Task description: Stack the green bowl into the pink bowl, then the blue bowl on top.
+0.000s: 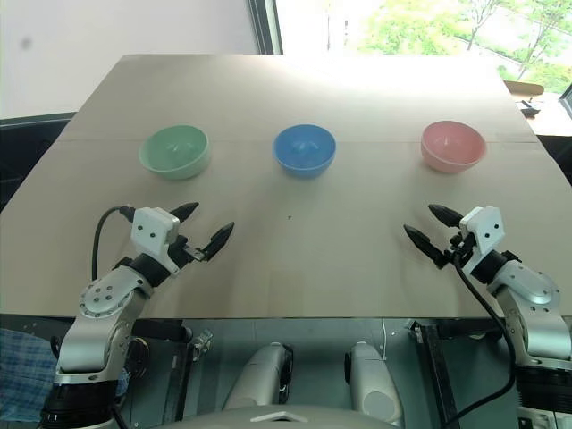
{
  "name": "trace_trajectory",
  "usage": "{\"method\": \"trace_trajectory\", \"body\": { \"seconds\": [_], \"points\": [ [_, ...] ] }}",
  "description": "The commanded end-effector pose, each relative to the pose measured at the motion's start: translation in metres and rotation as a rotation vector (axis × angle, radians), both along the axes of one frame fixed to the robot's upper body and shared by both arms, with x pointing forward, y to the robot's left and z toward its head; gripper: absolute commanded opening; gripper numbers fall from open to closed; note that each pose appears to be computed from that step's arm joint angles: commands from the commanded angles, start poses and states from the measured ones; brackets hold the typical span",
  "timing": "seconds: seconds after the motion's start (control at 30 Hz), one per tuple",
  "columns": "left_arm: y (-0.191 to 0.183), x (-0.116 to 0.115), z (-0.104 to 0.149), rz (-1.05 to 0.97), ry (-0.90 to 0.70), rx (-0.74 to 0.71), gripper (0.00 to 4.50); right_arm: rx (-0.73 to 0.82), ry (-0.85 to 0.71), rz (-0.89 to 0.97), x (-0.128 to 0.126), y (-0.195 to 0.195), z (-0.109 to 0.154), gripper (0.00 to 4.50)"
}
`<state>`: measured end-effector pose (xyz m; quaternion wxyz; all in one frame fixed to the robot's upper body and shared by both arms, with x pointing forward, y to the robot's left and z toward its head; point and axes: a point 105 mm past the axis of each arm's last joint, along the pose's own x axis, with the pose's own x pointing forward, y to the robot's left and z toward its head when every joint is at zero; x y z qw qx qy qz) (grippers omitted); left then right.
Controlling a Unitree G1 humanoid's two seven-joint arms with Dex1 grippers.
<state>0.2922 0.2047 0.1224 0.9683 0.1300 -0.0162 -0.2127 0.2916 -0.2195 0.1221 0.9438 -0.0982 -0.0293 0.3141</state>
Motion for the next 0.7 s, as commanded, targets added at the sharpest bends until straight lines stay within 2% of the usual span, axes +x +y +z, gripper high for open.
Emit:
{"method": "trace_trajectory", "body": {
  "seconds": [0.03,0.2,0.7],
  "points": [
    [-0.001,-0.004,0.015,-0.023,-0.054,-0.030,4.49,-0.013,-0.074,0.004,-0.001,-0.004,0.019,3.60],
    [-0.007,-0.012,0.015,-0.077,-0.043,-0.062,4.49,-0.017,-0.073,0.007,-0.001,-0.006,0.018,3.60],
    [-0.012,-0.012,0.019,-0.115,-0.053,-0.095,4.49,-0.045,-0.085,0.009,0.002,-0.011,0.022,3.60]
  ]
}}
